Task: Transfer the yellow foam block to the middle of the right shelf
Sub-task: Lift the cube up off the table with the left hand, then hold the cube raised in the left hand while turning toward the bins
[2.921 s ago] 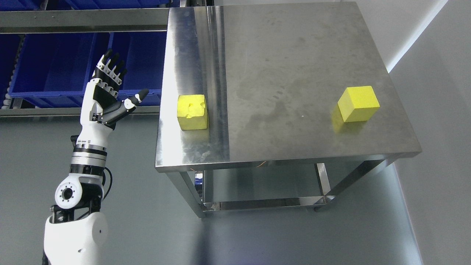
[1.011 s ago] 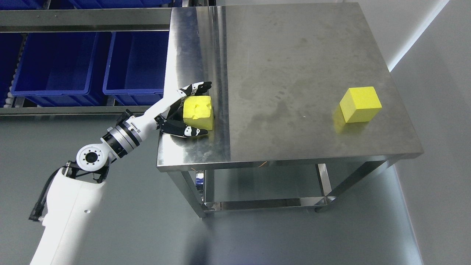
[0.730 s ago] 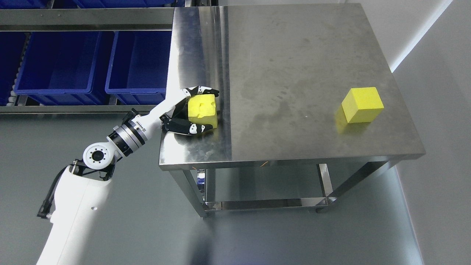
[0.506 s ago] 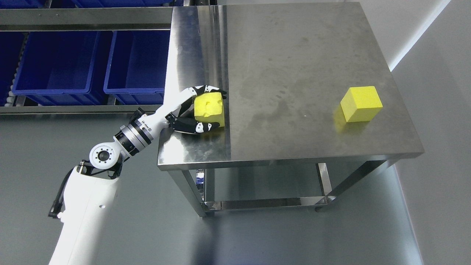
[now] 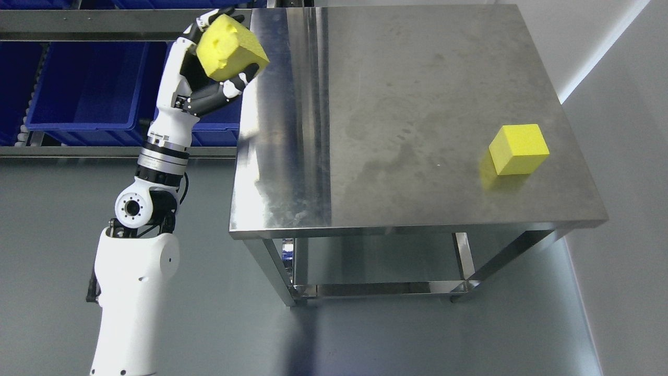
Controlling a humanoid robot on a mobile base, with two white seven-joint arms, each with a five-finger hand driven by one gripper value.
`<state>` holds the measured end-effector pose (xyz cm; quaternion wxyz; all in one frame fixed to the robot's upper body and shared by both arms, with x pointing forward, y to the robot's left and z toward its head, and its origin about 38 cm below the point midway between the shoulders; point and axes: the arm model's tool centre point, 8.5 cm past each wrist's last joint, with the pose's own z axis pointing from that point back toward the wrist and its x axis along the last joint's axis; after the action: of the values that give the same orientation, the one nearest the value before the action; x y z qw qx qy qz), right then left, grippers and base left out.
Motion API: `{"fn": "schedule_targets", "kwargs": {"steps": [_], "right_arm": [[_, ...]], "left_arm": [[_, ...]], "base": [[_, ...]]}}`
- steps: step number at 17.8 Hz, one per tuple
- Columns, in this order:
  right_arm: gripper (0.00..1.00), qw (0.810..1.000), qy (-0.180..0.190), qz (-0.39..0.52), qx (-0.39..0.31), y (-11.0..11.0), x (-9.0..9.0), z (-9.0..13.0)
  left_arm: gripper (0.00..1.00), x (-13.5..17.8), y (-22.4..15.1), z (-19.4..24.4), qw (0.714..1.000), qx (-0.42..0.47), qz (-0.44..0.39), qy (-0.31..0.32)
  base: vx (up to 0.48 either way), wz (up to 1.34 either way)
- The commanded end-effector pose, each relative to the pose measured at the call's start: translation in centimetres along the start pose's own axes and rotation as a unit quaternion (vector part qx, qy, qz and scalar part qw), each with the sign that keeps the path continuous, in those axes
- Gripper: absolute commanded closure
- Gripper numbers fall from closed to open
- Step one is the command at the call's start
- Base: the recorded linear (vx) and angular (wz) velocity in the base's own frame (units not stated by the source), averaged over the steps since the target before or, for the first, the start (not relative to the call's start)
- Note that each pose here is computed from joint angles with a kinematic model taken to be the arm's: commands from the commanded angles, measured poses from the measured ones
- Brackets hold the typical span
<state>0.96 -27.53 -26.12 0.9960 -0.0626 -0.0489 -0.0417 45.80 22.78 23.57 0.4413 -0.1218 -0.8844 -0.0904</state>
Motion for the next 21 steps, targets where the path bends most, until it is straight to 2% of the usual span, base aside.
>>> {"fn": "schedule_targets", "kwargs": {"steps": [1,12,21], "right_arm": [[0.0,1.0,-0.008,0.002,-0.008,-1.1,0.6,-0.1],[0.0,1.0,-0.008,0.002,-0.008,-1.1,0.6,-0.1],[0.0,1.0,-0.008,0.002,-0.008,-1.1,0.6,-0.1]], "left_arm": [[0.57,0.9,3.0,2.5,0.995,0.094,0.027,-0.021],[0.58,-0.2,2.7,5.6,0.995,0.098,0.028,0.008],[0.58,0.5,2.3,7.3,0.995,0.095,0.025,0.013]], "base": [[-0.018,0.18],[-0.007,0.44],[0.017,1.08]]}}
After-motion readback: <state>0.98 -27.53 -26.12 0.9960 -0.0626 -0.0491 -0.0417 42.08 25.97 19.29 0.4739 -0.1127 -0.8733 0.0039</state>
